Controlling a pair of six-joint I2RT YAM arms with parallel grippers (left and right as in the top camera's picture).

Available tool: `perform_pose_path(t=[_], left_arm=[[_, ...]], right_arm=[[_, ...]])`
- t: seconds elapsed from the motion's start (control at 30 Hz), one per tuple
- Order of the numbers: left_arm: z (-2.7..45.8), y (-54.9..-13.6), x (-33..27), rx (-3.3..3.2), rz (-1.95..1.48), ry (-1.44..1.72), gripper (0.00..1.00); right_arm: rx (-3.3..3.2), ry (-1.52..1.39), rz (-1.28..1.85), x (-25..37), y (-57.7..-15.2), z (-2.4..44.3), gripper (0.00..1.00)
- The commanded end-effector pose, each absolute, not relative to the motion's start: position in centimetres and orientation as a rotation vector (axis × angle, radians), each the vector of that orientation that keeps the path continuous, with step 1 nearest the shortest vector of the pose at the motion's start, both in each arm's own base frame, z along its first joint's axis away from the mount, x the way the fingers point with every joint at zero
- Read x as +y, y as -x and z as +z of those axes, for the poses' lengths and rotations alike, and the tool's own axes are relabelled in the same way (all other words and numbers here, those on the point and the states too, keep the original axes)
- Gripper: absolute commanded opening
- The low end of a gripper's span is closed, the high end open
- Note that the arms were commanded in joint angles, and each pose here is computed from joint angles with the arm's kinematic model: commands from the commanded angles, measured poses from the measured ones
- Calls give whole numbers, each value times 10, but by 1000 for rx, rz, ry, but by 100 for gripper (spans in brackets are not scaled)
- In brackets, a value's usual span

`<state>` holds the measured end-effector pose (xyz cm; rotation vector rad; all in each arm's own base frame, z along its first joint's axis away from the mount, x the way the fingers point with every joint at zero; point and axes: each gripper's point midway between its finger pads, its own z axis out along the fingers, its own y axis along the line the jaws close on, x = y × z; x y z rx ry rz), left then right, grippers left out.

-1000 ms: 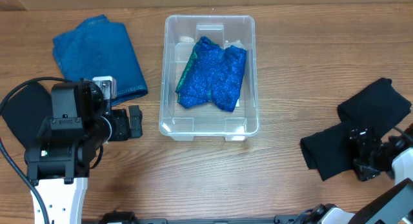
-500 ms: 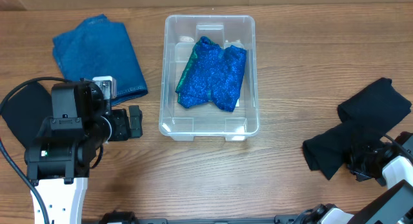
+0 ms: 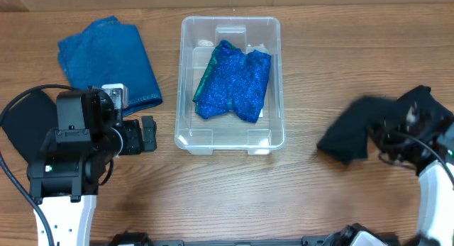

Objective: Pack container
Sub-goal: 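Place the black cloth into the bin's front half and release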

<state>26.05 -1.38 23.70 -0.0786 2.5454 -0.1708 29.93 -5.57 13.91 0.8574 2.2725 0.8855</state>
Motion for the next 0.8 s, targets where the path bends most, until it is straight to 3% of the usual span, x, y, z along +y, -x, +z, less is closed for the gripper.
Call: perform_pose_path(t=[0.0,0.17,0.27,0.37,0.63,0.77], left_arm=[[245,-264,-17,2523,-191,76,100],[245,-264,-17,2524,-191,76,100],[245,-264,-17,2524,-192,76,100],[245,-264,-17,2524,-192,76,100],[243,-261,-18,2538,-192,78,100],[243,-261,-18,2538,-192,78,100]], right_arm=[[2169,-189,843,15,-325,248,4],[2000,549,587,132,-327,311,4],[1835,998,466,199,-304,302,4],[1697,1384,378,254,-288,262,4],[1974,1593,439,283,-303,125,4],[2002,1608,443,283,-303,114,4]])
